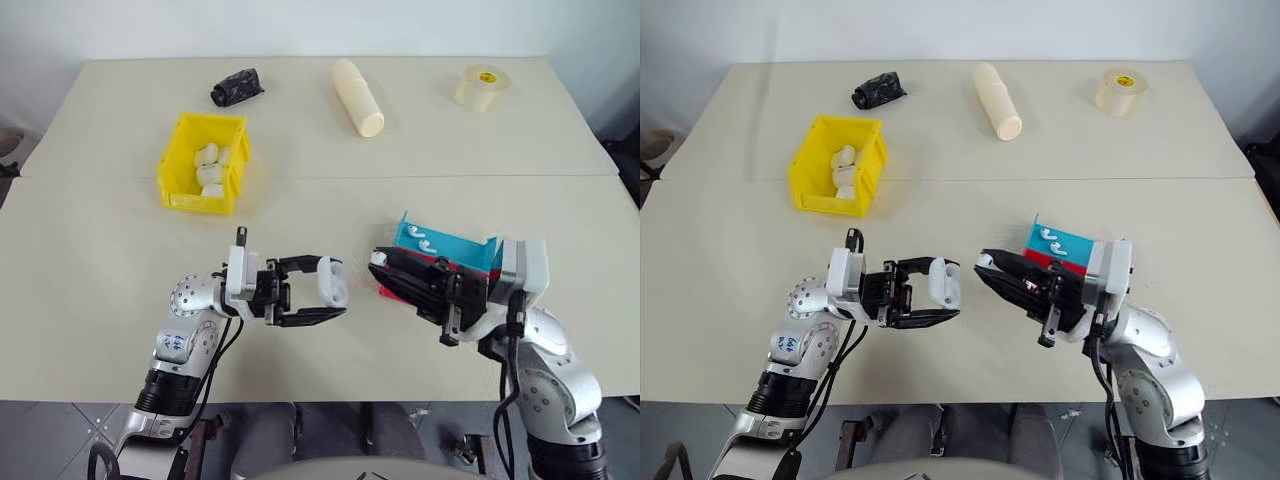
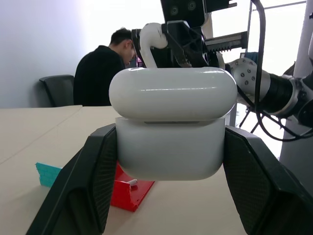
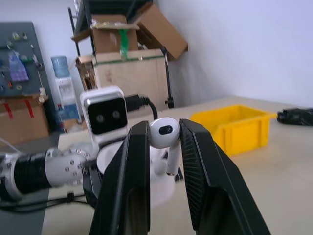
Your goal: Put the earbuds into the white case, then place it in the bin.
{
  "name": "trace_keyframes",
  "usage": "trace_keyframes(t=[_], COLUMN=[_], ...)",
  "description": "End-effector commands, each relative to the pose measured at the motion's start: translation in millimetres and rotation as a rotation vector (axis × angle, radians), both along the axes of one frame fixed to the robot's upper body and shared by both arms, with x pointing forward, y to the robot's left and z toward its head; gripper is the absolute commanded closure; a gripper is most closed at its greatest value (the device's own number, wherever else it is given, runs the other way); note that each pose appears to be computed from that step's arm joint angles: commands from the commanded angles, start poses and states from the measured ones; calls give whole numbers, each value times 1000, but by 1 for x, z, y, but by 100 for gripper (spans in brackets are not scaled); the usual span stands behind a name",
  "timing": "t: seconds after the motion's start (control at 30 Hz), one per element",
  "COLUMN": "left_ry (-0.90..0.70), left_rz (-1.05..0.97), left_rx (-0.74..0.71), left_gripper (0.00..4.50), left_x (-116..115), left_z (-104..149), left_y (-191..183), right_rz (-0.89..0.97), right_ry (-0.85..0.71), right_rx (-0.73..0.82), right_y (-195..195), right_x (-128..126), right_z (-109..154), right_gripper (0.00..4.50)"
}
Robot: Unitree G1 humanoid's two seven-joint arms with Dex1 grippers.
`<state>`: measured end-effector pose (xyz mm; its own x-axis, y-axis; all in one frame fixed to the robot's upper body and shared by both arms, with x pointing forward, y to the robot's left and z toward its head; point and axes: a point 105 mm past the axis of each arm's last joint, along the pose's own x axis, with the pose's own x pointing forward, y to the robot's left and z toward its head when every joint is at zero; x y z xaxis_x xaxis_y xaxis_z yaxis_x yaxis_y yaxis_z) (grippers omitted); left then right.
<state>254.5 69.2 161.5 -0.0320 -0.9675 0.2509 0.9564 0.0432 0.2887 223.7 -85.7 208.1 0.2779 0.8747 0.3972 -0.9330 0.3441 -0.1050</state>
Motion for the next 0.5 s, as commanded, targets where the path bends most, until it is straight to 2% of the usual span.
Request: trace_keyframes(t=[0.03,0.5], left_ry=[-48,-56], left_rz=[-29,-69], left_rx=[-43,-84], left_gripper=[170,170], left_x=[-6,-10], left_z=[17,37], left_y=[-3,-10], right_rz=[33,27], right_ry=[-41,-55], right_rx=[52,83], right_y=[6,18], right_x=[-7,6], right_z=[14,5], right_gripper=[399,399])
